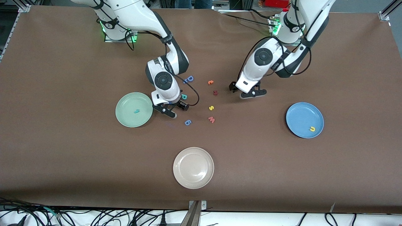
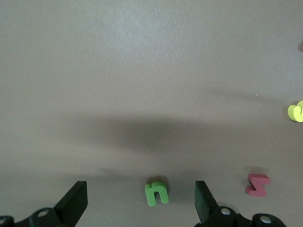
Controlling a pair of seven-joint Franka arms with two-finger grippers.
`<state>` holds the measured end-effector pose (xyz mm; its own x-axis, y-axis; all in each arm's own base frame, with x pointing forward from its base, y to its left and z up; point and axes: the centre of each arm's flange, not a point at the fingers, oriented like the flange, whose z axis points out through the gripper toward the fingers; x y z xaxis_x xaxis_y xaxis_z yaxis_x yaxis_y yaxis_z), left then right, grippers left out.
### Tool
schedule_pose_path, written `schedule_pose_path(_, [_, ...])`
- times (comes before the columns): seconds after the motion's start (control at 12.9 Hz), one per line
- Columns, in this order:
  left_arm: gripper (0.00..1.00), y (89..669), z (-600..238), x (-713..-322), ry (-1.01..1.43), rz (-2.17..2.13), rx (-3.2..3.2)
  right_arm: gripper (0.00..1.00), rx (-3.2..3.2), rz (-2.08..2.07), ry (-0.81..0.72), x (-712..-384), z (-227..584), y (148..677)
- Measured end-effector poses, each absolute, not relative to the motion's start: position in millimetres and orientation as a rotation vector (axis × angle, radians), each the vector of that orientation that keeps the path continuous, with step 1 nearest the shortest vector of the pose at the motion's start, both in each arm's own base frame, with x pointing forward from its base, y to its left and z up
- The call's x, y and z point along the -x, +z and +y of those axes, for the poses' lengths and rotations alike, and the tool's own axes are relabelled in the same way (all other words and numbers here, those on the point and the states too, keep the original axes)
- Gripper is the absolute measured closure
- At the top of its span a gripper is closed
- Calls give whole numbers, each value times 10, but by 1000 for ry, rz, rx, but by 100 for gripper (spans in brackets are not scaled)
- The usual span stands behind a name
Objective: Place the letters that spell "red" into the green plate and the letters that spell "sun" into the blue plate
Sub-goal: 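Grasp the e with the right gripper while the left gripper grasps the n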
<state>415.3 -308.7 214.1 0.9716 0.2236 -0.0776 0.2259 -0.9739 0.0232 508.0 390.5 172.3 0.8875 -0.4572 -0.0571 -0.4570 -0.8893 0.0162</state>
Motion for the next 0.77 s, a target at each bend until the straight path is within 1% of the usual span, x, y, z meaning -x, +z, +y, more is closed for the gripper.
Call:
schedule_pose_path(0.08, [0,2117,-3150,-4076,-101,373,-3102,23,-3049,-737,-88,-5081,3905,1727])
schedule_pose_path(0.15, [0,2092,-3192,-4027,-90,395,-3104,33,-3051,-732,-84,-5072,3925,1738])
schedule_pose_path(0.23, [0,2061,-3218,-3998,-91,413,-3092,46,-3057,-725,-79,-5059,3953,1756])
schedule_pose_path(0.31, [0,2014,-3242,-3968,-103,417,-3084,56,-3059,-718,-77,-5043,3978,1766])
schedule_pose_path(0.46, [0,1923,-3268,-3928,-132,425,-3076,57,-3060,-691,-73,-4986,4041,1763])
schedule_pose_path(0.62, [0,1873,-3276,-3917,-145,428,-3067,71,-3058,-674,-66,-4950,4075,1783])
schedule_pose_path(0.77, [1,1835,-3287,-3897,-132,409,-3075,71,-3056,-673,-64,-4949,4070,1781])
